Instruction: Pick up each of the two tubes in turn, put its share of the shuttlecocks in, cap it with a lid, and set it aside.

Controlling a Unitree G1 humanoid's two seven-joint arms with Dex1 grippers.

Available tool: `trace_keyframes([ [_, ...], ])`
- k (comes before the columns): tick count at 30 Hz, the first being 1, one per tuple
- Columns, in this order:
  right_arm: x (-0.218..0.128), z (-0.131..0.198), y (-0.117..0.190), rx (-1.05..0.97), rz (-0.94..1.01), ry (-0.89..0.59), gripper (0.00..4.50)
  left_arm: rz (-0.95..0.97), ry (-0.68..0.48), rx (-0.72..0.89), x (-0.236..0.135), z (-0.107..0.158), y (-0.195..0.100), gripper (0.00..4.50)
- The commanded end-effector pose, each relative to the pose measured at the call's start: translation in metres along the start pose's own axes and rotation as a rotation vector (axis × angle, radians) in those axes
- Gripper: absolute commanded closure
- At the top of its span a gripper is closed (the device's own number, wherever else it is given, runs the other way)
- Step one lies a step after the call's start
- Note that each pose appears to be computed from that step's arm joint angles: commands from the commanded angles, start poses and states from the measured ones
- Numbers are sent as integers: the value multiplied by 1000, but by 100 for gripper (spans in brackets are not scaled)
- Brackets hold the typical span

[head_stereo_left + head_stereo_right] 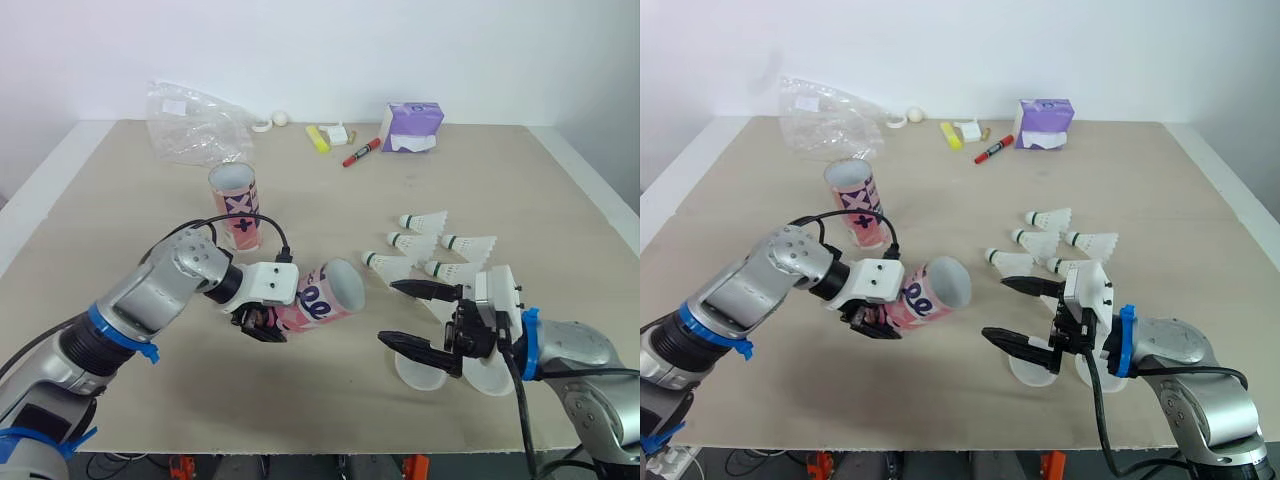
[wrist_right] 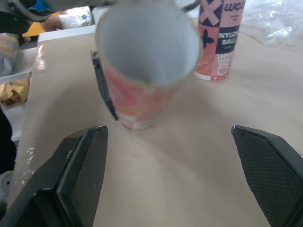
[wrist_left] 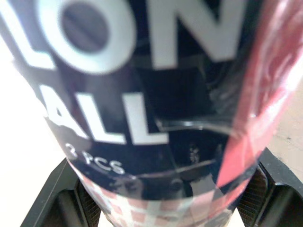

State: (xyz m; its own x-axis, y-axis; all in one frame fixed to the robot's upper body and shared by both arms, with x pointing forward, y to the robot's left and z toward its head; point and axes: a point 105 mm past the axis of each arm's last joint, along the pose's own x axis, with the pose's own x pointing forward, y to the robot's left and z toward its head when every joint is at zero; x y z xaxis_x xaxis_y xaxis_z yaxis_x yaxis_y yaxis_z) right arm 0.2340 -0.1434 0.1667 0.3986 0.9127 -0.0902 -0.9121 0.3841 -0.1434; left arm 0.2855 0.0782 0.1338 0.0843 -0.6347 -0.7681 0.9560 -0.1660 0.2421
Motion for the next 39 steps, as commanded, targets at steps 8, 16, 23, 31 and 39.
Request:
trace_keyframes([
  [8,-1,13,1,-40,-12,-30,0,65,73,61,10,3,10,122],
  [16,-53,28,-24,-14,-442,-52,0,121,95,51,7,-1,27,122],
  [23,-70,-10,-10,130,-680,65,0,135,101,57,8,-2,36,122],
  [31,-69,-35,-19,241,-791,99,0,124,82,66,12,3,34,122],
  [39,-63,-47,-26,313,-812,107,0,125,75,70,14,5,33,122],
])
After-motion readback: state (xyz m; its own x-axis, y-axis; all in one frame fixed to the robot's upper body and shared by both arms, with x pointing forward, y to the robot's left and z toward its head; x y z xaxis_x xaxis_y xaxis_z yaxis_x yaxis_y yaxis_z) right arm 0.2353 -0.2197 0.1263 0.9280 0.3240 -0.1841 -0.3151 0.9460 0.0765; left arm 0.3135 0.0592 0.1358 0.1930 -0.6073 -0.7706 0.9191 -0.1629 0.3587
